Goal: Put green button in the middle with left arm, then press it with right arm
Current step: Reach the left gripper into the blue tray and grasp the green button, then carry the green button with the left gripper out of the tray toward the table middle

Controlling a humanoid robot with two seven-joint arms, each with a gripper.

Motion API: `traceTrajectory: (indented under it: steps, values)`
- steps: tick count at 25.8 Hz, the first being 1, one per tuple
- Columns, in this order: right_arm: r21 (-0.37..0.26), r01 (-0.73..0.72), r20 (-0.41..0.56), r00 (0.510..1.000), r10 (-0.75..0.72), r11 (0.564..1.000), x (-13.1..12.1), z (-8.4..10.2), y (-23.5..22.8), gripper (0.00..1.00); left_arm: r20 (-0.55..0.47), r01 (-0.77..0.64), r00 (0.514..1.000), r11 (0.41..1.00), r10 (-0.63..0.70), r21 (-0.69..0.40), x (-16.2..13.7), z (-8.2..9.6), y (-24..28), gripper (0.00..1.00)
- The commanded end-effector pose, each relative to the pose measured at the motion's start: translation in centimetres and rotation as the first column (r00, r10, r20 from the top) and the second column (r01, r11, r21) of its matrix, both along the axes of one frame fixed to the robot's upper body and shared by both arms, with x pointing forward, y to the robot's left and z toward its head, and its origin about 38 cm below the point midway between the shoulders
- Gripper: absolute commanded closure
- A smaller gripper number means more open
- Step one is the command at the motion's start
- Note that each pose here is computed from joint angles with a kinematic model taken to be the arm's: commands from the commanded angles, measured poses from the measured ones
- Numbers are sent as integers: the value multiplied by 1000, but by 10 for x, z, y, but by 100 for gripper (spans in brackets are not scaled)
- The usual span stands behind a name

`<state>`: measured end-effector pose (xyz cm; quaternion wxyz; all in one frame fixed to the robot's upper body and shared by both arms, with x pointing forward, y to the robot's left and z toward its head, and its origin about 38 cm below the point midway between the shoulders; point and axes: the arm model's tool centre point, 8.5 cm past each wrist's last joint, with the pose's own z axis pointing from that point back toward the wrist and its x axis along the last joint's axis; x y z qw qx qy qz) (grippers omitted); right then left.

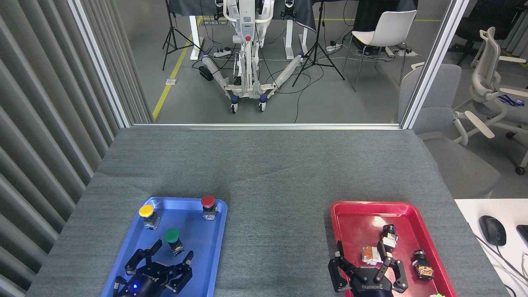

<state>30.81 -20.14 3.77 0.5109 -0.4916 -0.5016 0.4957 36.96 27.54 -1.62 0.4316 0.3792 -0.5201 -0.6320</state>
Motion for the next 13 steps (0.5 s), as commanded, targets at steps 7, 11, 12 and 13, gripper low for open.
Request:
traceTrajectory:
  steps: [7, 11, 12, 13]
  values:
    - [6, -12, 12, 1000, 12, 1000, 5, 3, 5, 0, -58, -21, 998, 1000, 20, -12, 20, -15, -4, 1]
    - [-21, -16, 8, 1000, 16, 1000, 5, 2, -5, 0, -65, -40, 997, 999, 38, -24, 27, -15, -2, 17]
    - [-23, -17, 8, 1000, 17, 1000, 5, 2, -8, 0, -65, -40, 997, 999, 38, -24, 28, -15, -2, 23]
    - [-9, -16, 9, 1000, 16, 1000, 5, 2, -10, 0, -57, -38, 998, 999, 36, -24, 28, -14, -1, 32]
